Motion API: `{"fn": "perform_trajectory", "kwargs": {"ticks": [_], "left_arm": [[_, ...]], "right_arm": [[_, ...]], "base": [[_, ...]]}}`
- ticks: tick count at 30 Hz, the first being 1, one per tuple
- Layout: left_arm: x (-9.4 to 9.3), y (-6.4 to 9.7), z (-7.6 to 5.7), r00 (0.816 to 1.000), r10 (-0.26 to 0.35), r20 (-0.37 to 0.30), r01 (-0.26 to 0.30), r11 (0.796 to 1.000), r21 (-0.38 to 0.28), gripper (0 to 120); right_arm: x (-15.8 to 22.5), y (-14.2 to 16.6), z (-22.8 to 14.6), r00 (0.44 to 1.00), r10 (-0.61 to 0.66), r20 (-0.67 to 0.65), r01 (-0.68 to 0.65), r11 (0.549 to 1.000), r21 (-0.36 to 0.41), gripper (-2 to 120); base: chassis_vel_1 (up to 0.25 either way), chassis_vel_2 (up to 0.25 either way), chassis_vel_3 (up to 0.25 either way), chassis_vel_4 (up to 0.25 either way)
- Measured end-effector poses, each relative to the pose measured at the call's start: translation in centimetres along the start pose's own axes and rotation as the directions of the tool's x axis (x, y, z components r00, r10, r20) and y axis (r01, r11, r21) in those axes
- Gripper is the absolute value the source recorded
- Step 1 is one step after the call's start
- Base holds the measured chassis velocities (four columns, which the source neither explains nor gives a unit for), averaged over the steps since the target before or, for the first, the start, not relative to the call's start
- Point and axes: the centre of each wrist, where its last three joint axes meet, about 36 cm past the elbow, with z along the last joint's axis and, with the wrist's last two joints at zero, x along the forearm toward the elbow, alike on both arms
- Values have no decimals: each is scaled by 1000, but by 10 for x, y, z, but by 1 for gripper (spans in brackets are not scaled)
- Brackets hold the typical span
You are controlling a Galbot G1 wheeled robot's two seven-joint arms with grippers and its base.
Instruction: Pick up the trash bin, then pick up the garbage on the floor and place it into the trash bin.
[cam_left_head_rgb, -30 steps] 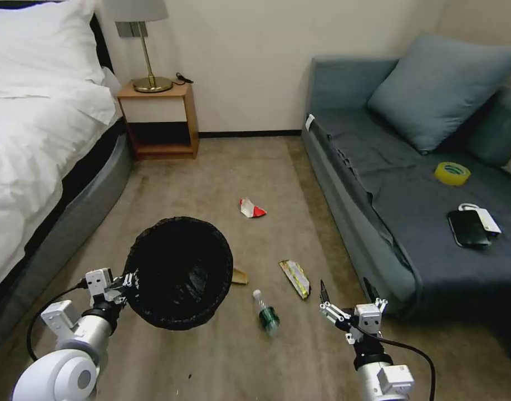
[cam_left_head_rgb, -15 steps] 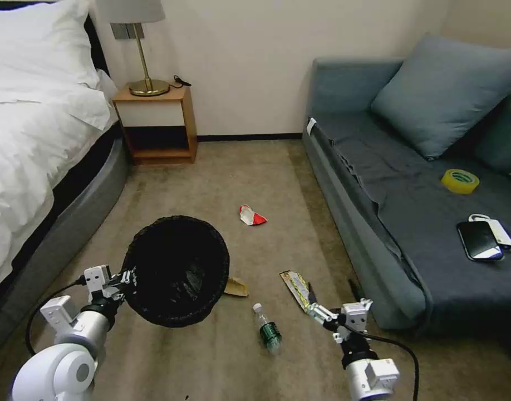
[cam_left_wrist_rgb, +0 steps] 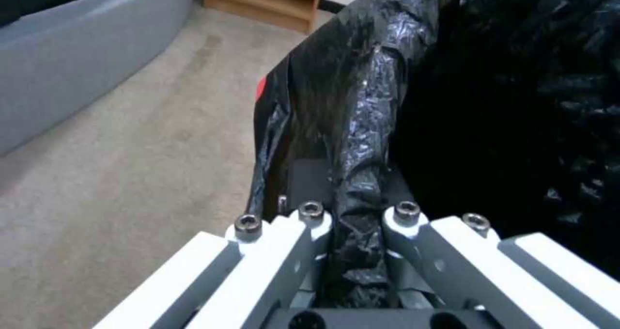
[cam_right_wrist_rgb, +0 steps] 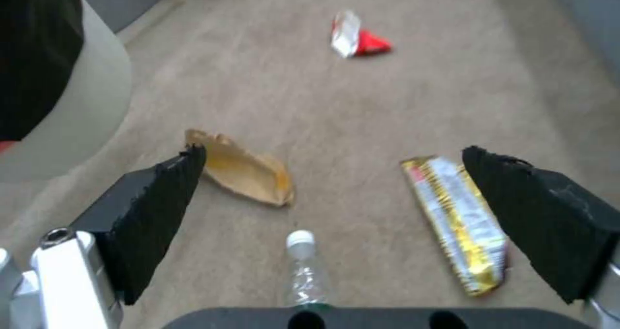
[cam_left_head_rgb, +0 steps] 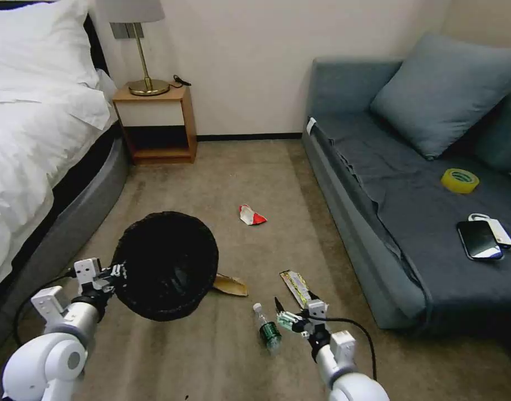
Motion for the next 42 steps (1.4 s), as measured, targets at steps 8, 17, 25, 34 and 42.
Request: {"fn": "perform_trajectory", "kwargs": {"ticks": [8, 17, 25, 34, 42], "left_arm": [[0, 6, 3, 1000, -16, -5, 16, 1000, 10, 3], [0, 21, 8, 999, -50, -4, 50, 998, 25, 3], [2, 34, 12, 997, -73, -4, 73, 997, 36, 3], [1, 40, 14, 997, -81, -5, 81, 996, 40, 3], [0, 42, 14, 997, -80, -5, 80, 996, 40, 3]], "right_arm": [[-34, -9, -7, 992, -67, -111, 60, 996, -68, 100], [-99, -15, -11, 912, -164, -375, 177, 984, -1, 100], [-134, -27, 1, 829, -185, -528, 202, 979, -25, 100], [-147, -29, 17, 796, -177, -579, 225, 974, 11, 100], [-151, -24, 36, 791, -167, -589, 247, 967, 57, 100]], "base": [[0, 0, 0, 0], [0, 0, 0, 0], [0, 0, 0, 0], [0, 0, 0, 0], [0, 0, 0, 0]]}}
